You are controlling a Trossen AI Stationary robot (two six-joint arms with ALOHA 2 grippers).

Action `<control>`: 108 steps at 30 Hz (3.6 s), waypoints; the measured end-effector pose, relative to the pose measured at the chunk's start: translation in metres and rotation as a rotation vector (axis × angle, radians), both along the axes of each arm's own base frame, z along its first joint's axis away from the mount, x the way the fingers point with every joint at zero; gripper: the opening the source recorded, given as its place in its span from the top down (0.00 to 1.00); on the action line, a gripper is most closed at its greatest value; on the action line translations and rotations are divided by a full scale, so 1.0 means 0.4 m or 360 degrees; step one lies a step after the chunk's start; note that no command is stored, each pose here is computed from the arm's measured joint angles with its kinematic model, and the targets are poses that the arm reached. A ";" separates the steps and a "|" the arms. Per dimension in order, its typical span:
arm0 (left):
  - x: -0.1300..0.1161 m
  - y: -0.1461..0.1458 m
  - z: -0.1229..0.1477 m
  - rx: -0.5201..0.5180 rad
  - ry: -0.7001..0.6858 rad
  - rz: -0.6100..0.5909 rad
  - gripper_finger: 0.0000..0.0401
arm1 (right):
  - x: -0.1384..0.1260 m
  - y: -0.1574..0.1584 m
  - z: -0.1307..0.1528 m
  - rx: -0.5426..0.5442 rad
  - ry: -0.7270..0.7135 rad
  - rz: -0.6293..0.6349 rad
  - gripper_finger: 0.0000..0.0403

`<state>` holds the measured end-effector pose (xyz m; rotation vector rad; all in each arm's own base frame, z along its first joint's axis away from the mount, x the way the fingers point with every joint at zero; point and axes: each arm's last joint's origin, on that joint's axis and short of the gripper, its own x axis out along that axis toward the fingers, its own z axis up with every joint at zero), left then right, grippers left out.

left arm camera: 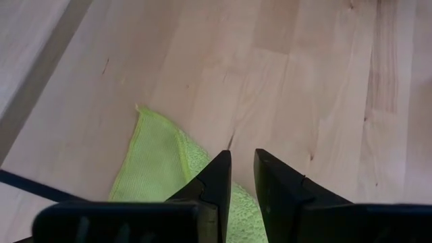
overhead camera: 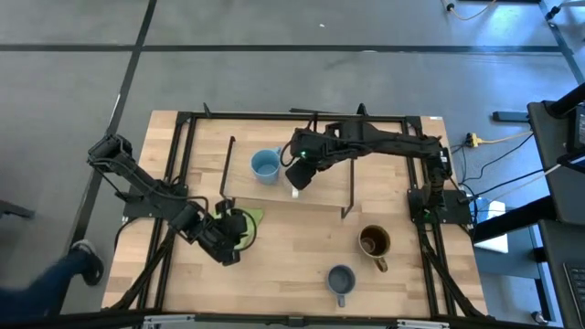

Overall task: Stack small to large cups/mugs on shelf
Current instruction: Adjust the gray patterned mug on the shelf, then put the green mug on the shelf

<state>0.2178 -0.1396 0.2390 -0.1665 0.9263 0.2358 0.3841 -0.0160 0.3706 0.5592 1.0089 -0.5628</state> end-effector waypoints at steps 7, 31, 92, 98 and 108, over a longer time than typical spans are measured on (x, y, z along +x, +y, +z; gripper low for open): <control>0.002 0.003 0.000 0.0001 0.0000 0.0007 0.85 | -0.014 0.001 -0.017 0.0001 0.0133 0.0008 0.74; 0.002 0.002 0.000 0.0018 0.0000 -0.0026 0.85 | -0.128 -0.004 0.111 -0.0262 0.0093 -0.0165 0.77; 0.007 -0.003 0.001 -0.0073 0.0026 -0.0094 0.85 | -0.485 0.389 -0.369 0.0338 0.0709 -0.0639 0.79; 0.007 -0.003 0.001 -0.0073 0.0026 -0.0094 0.85 | -0.485 0.388 -0.366 0.0337 0.0699 -0.0637 0.90; 0.007 -0.003 0.001 -0.0073 0.0026 -0.0094 0.85 | -0.492 0.384 -0.356 0.0368 0.0684 -0.0644 0.87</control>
